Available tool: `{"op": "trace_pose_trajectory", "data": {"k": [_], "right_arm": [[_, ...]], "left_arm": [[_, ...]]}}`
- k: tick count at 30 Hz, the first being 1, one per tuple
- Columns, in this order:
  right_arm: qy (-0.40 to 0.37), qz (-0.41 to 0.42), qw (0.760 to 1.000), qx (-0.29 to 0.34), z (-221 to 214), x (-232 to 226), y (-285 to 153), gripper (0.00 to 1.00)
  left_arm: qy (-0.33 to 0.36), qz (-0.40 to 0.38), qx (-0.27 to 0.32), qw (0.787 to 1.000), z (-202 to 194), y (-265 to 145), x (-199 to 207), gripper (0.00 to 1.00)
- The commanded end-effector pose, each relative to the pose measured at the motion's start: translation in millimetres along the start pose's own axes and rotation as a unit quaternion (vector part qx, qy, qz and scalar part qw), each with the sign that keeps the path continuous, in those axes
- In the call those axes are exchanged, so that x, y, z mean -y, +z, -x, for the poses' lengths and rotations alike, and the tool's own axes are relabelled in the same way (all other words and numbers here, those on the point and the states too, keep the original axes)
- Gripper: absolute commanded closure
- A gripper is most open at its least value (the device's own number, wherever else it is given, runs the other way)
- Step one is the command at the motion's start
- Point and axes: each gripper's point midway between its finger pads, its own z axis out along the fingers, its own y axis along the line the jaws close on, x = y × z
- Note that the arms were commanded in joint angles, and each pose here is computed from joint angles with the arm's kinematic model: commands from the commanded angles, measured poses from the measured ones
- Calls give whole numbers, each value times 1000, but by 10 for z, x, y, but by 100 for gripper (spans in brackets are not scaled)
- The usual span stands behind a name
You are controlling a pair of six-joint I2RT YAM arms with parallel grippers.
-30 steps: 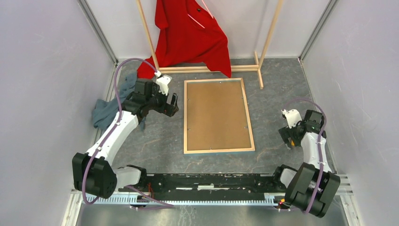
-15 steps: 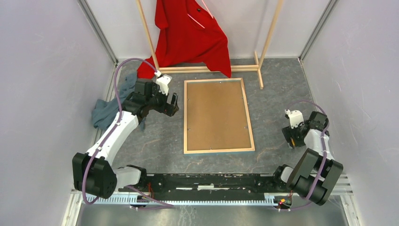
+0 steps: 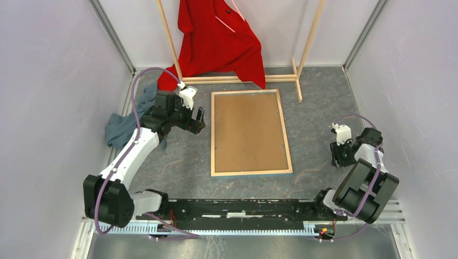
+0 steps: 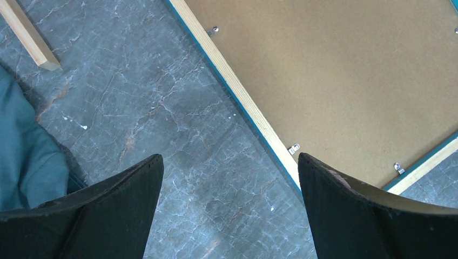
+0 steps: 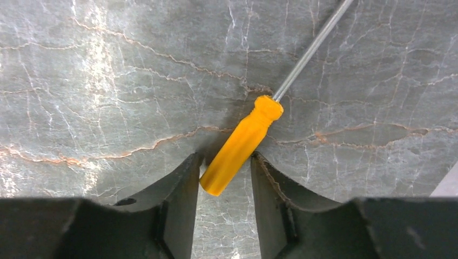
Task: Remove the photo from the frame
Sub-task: Pick up the screwdriver from the center of the board.
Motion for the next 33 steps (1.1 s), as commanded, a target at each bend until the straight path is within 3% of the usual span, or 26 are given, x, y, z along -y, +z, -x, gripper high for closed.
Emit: {"op": "trace_pose_trajectory", "data": {"k": [1,10,19,23,28,33], "right_arm": [[-16,-7,998,-53,-353,41,216,61],[-25,-16,999,-28,-220,127,134,100],[-133,-34,982,134,775,74,-675,100],[-218,0,959,179,1317,-357,-927,100],[-315,123,917,213,1779,-1187,-1064,100],[-405,242,846,248,1877,-2043,-1258,100]], "left_arm": [[20,-6,30,999,131,-30,2,0],[19,-12,32,999,125,-19,16,0],[43,-34,45,997,186,-90,99,0],[66,-54,61,994,275,-185,185,0],[109,-140,74,981,466,-352,484,0],[163,-220,46,961,610,-478,903,0]]}}
